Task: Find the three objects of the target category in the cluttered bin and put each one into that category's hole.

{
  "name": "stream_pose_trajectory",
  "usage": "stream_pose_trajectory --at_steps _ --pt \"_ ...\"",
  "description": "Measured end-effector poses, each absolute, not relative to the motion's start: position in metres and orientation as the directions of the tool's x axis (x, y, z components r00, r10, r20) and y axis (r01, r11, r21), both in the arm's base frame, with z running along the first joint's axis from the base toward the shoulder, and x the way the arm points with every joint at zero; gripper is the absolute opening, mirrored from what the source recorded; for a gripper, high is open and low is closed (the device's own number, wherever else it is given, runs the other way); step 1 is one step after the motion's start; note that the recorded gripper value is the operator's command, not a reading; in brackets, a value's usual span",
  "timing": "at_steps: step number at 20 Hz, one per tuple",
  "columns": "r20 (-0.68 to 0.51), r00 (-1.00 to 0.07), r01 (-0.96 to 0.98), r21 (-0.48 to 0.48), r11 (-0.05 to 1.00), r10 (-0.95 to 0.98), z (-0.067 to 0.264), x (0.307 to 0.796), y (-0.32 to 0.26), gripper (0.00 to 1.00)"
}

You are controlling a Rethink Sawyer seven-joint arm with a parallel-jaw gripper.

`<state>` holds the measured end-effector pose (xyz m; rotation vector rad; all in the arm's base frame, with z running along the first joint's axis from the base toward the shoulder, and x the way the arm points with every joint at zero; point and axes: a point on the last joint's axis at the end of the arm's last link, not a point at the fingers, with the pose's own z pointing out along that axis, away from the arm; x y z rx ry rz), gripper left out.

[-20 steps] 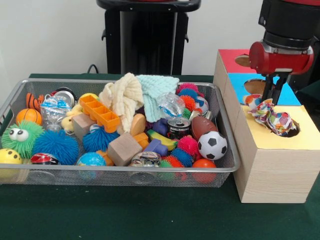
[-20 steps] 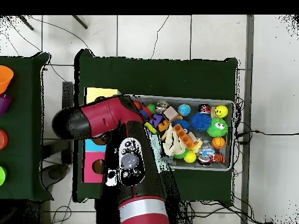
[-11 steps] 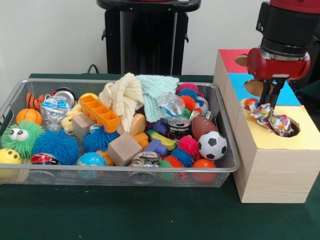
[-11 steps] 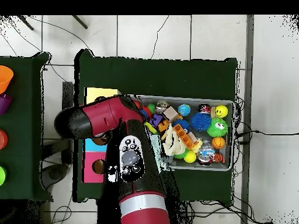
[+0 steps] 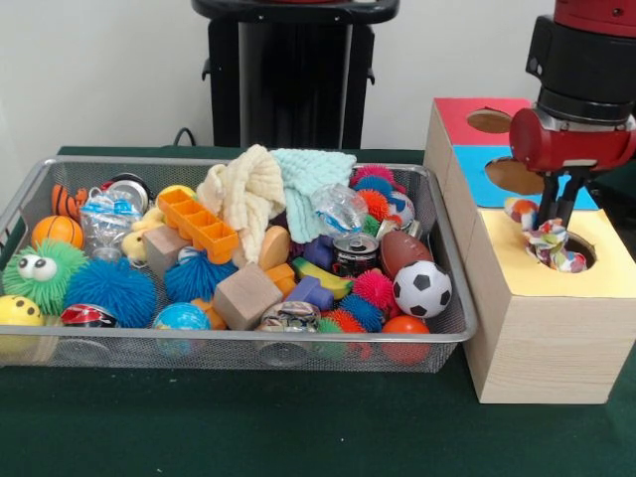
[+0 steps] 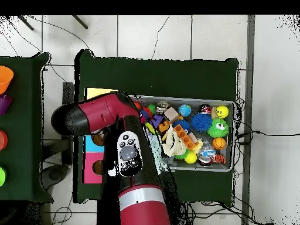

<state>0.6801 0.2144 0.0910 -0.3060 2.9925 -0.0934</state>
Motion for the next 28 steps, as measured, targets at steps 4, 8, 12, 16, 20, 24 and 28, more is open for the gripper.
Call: stream_pose_trajectory --at_steps 4,8,12,16,20,24,28 --pt "-0.134 -0.969 -0.197 -0.070 0.978 -0.205 0.091 0.686 0.217 0.00" --pt "-0.139 -0.968 -0.199 -0.065 0.978 -0.207 0.090 0.689 0.221 0.00" --pt "-0.145 -0.967 -0.201 -0.059 0.978 -0.207 0.089 0.692 0.224 0.00" --pt "-0.156 -0.966 -0.200 -0.060 0.978 -0.207 0.091 0.697 0.225 0.00" --pt "-0.168 -0.964 -0.200 -0.062 0.978 -0.208 0.093 0.703 0.226 0.00" --pt "-0.172 -0.963 -0.201 -0.063 0.978 -0.209 0.094 0.704 0.228 0.00" --pt "-0.171 -0.963 -0.201 -0.063 0.977 -0.209 0.094 0.704 0.227 0.00"
